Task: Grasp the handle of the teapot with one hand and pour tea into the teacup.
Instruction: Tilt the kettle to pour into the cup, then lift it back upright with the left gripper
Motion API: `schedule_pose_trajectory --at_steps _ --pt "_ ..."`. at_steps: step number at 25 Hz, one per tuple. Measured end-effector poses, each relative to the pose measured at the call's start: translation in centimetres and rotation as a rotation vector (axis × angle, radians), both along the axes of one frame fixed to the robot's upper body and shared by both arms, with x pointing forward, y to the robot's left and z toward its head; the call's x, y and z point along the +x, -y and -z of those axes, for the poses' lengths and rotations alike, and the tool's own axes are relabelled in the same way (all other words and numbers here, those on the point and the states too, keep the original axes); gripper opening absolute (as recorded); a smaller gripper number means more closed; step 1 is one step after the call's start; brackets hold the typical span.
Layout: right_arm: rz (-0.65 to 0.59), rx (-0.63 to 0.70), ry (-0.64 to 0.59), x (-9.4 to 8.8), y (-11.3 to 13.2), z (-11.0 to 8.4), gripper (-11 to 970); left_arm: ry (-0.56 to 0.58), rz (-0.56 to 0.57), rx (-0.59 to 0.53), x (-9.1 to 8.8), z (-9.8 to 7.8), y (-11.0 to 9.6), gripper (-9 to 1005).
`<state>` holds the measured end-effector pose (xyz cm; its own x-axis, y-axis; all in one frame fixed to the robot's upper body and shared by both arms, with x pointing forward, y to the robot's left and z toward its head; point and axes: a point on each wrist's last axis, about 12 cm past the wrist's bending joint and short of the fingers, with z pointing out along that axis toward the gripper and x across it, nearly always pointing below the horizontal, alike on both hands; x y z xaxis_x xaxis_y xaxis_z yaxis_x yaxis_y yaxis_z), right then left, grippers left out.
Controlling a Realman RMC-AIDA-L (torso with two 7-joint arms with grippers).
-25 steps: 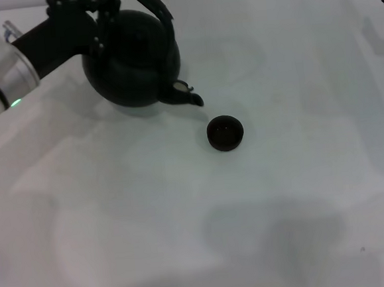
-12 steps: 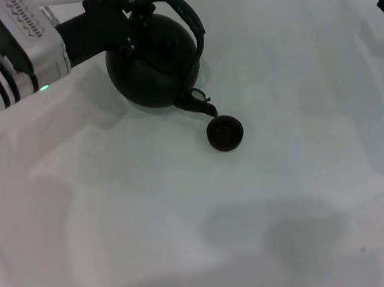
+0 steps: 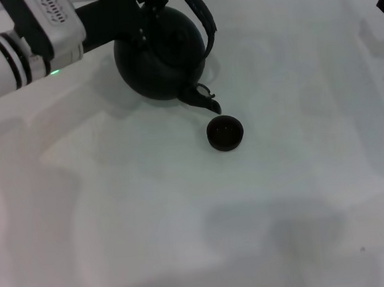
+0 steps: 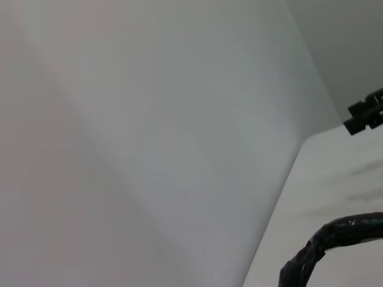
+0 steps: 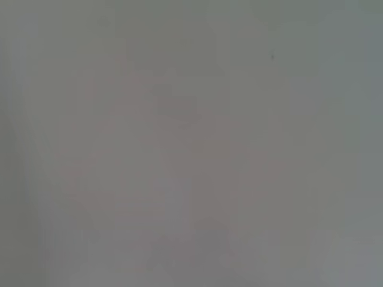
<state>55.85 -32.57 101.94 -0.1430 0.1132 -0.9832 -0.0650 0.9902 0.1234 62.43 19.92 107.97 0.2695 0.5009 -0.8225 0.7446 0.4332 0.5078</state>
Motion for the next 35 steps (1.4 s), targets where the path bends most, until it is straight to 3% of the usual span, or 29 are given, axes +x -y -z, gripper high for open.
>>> schedule_pose_trajectory --at_steps 35 --pt "0.031 -0.012 -0.005 0.2 0.9 -0.2 834 0.078 0.162 0.129 1.0 -1.3 3.2 102"
